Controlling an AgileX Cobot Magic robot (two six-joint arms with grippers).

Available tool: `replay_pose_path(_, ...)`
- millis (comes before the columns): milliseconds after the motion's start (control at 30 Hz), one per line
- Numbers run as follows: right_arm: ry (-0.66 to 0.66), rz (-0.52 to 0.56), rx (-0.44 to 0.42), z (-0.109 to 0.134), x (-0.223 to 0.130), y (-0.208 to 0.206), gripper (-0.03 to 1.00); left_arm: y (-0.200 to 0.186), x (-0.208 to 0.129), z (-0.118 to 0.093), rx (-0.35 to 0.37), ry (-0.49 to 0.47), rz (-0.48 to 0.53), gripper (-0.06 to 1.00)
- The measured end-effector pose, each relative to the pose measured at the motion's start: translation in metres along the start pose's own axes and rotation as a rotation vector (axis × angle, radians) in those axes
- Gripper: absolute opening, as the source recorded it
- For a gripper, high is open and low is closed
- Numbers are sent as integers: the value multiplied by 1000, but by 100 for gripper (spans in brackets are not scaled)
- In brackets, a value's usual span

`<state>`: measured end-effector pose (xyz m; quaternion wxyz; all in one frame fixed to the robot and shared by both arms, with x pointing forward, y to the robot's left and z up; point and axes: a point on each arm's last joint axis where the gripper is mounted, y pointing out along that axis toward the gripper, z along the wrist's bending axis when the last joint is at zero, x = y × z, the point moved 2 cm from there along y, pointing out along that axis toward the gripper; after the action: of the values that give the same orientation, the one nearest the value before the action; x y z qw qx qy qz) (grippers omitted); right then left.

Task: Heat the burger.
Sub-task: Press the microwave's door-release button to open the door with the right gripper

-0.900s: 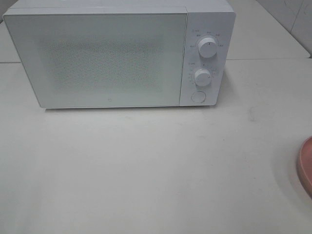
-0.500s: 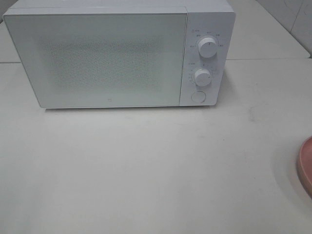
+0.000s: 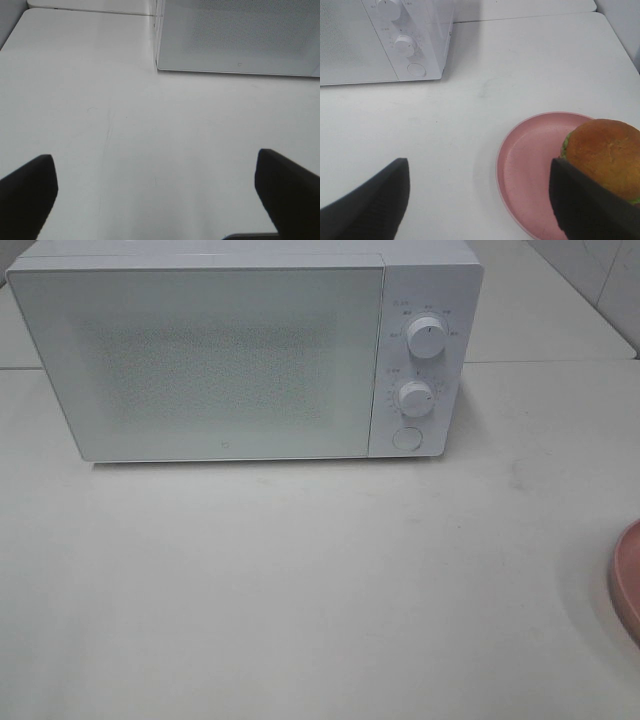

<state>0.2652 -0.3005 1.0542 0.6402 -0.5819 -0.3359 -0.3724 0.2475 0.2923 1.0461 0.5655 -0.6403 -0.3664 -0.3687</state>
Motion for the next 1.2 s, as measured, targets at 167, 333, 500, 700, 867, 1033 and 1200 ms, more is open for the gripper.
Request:
replay_pose_path(167, -3, 20, -1, 2, 11, 13, 75, 0, 0, 0, 0, 0, 0, 100)
replay_pose_path(333, -6, 27, 0, 4, 19, 23, 75, 0, 0, 0, 0, 0, 0, 100)
replay_pose_path(500, -9, 31, 1, 6, 28, 37, 75, 0, 0, 0, 0, 0, 0, 100)
replay_pose_path(700, -12, 46, 4, 8, 31, 58, 75, 0, 0, 0, 0, 0, 0, 100)
replay_pose_path(867, -13, 56, 6, 9, 33, 75, 75, 0, 0, 0, 0, 0, 0, 100)
replay_pose_path(1033, 5, 59, 22, 13, 40, 94, 75, 0, 0, 0, 0, 0, 0, 100)
replay_pose_path(1200, 23, 60, 33, 15, 46, 112, 75, 0, 0, 0, 0, 0, 0, 100)
